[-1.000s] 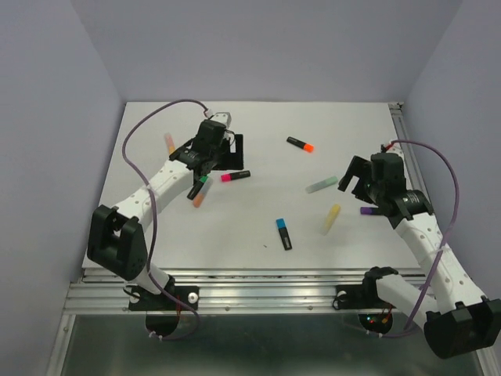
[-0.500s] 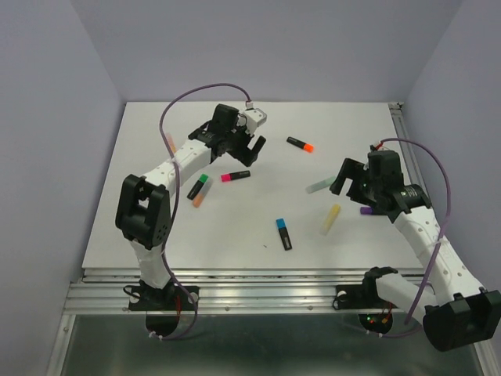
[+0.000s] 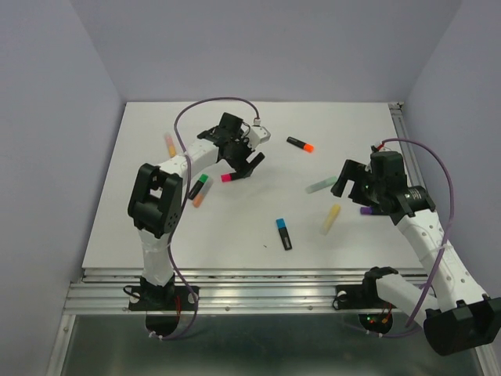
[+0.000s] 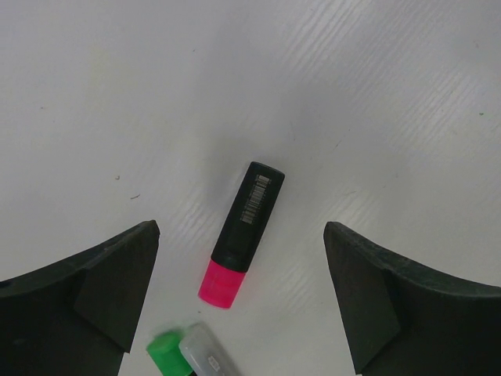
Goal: Open the pen caps
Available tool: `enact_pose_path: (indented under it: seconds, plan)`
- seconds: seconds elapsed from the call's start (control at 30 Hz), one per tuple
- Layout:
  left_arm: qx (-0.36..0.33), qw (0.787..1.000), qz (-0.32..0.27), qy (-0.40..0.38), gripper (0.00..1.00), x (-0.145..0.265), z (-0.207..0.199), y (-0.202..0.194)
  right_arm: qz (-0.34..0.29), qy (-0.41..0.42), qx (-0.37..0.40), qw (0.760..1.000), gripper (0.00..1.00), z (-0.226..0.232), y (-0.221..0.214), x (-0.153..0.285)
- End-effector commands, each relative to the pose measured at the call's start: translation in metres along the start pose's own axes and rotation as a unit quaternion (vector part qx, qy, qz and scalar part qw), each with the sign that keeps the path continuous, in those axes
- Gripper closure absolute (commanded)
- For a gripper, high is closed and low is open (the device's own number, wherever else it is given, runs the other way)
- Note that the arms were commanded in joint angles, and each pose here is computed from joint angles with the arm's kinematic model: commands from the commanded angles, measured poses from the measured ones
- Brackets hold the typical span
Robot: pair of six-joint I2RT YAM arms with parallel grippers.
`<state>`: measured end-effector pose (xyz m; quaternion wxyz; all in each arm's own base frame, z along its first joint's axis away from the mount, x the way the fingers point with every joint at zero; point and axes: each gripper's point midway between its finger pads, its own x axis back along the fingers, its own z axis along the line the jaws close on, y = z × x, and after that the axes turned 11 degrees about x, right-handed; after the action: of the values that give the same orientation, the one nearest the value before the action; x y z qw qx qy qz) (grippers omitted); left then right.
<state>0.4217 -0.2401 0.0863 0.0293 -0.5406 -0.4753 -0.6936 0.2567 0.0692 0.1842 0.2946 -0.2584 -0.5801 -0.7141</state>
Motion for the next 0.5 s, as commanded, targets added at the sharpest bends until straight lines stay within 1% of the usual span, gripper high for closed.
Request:
enact_pose_path:
  seconds: [0.0,0.07,0.13,0.2,0.27,0.47]
  plan:
    - [-0.038,0.999,-0.033,0.011,0.01,0.022,0.008,0.019,-0.03,0.002,0.008,1.0,0.0,0.002,0.019,0.011]
    - [-0.032,0.999,-0.016,0.025,0.01,0.009,0.015,0.008,-0.03,0.0,0.009,1.0,0.0,0.002,0.021,0.012]
    - [-0.028,0.999,-0.01,0.024,0.07,0.003,0.018,0.006,-0.036,-0.005,0.009,0.999,0.0,0.0,0.024,0.015]
    - [-0.023,1.0,0.003,0.017,0.07,-0.006,0.02,-0.003,-0.042,-0.01,0.008,0.999,0.0,-0.002,0.026,0.016]
    - [-0.015,1.0,0.003,0.01,0.07,-0.009,0.02,-0.004,-0.049,-0.009,0.004,0.999,0.0,-0.002,0.027,0.018]
    - [-0.008,1.0,0.023,-0.005,0.07,-0.023,0.016,-0.019,-0.049,-0.008,0.004,0.999,0.0,-0.001,0.027,0.016]
